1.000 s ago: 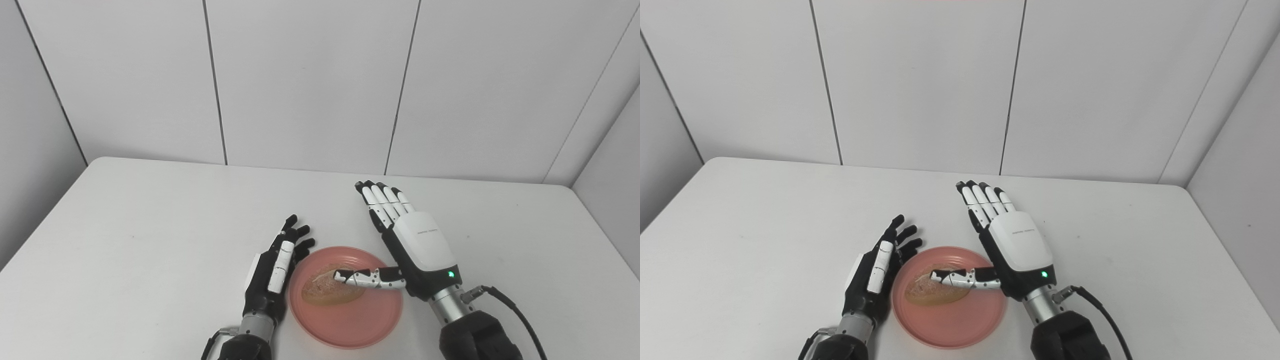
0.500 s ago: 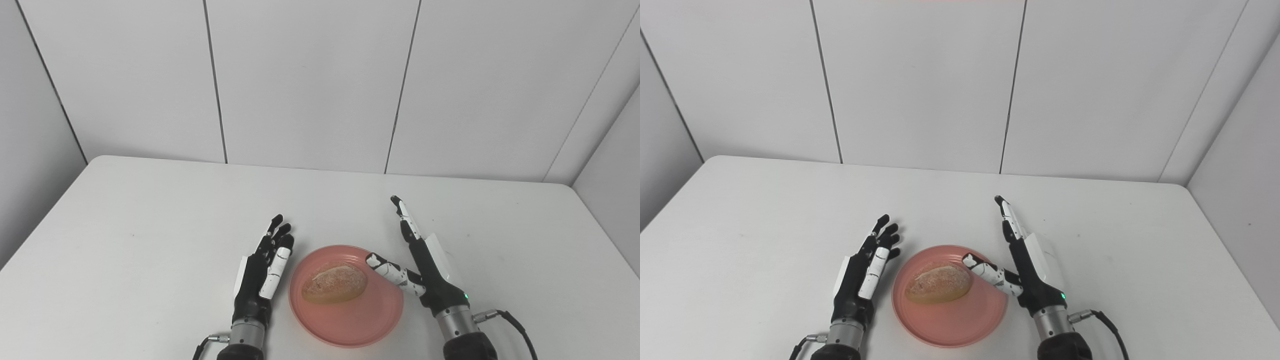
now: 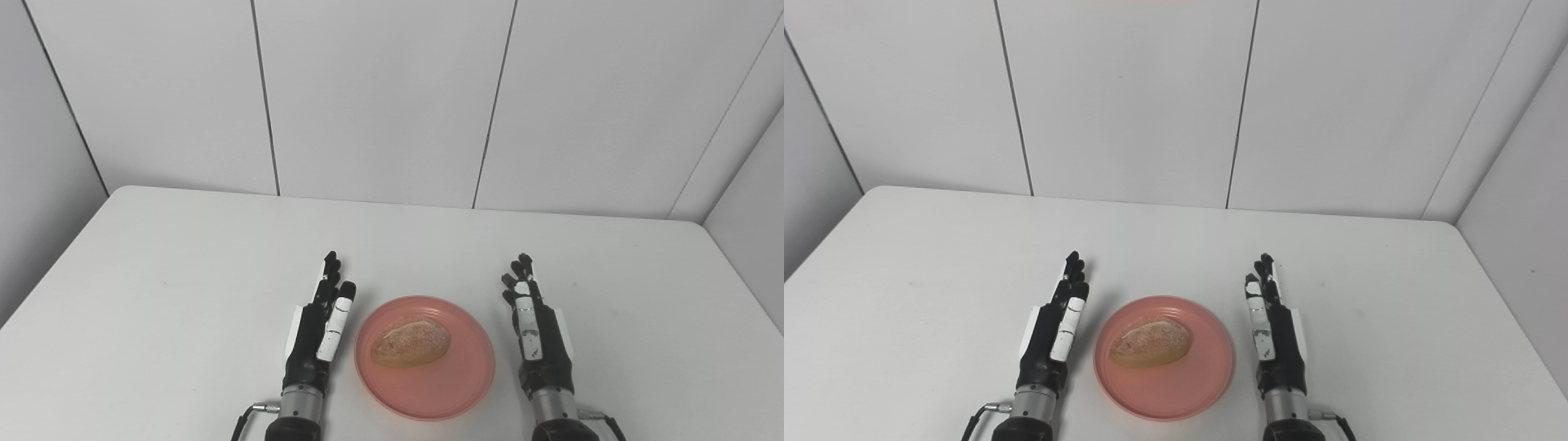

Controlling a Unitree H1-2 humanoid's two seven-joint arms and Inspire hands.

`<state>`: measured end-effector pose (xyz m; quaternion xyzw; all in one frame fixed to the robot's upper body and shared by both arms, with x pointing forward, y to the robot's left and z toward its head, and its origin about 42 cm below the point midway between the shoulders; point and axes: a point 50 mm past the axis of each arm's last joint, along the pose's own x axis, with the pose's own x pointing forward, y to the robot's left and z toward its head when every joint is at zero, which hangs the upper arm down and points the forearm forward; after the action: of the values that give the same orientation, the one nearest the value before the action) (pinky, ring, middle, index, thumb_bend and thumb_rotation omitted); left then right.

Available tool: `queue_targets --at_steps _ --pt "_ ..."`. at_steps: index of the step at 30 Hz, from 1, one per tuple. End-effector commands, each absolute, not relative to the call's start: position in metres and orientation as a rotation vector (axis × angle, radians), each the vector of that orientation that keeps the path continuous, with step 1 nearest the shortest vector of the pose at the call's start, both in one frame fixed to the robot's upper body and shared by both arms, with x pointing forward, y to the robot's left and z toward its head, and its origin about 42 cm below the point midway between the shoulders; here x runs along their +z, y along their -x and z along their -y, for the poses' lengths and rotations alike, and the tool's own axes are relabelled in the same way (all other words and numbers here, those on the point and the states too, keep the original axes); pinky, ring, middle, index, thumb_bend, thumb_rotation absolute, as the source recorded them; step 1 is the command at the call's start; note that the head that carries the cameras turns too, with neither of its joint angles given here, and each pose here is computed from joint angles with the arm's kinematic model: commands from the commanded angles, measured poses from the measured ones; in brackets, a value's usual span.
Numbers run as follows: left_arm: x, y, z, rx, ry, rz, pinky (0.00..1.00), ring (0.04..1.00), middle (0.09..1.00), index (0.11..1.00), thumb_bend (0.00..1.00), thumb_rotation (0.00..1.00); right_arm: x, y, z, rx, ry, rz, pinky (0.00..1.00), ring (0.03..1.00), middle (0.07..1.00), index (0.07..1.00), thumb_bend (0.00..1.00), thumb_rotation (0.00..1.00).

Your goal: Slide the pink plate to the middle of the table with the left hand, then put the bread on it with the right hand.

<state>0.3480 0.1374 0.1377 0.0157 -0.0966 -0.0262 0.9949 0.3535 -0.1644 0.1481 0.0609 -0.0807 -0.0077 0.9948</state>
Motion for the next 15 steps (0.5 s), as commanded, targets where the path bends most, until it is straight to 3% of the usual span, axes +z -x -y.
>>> queue_targets --at_steps 1,9,15 --pt "0.146 -0.349 -0.135 -0.067 -0.028 0.227 1.0 1.0 1.0 1.0 0.73 0.95 0.158 -0.355 0.162 -0.013 -0.145 0.182 1.0 0.954 0.981 1.0 0.9 1.0" --pt "0.15 -0.345 -0.133 -0.081 0.038 0.156 1.0 1.0 1.0 1.0 0.79 0.93 0.153 -0.35 0.157 -0.056 -0.083 0.182 1.0 0.977 0.968 1.0 0.82 1.0" --pt "0.153 -0.344 -0.132 -0.086 0.058 0.123 1.0 1.0 1.0 1.0 0.8 0.93 0.148 -0.345 0.158 -0.06 0.018 0.192 1.0 0.983 0.983 1.0 0.85 1.0"
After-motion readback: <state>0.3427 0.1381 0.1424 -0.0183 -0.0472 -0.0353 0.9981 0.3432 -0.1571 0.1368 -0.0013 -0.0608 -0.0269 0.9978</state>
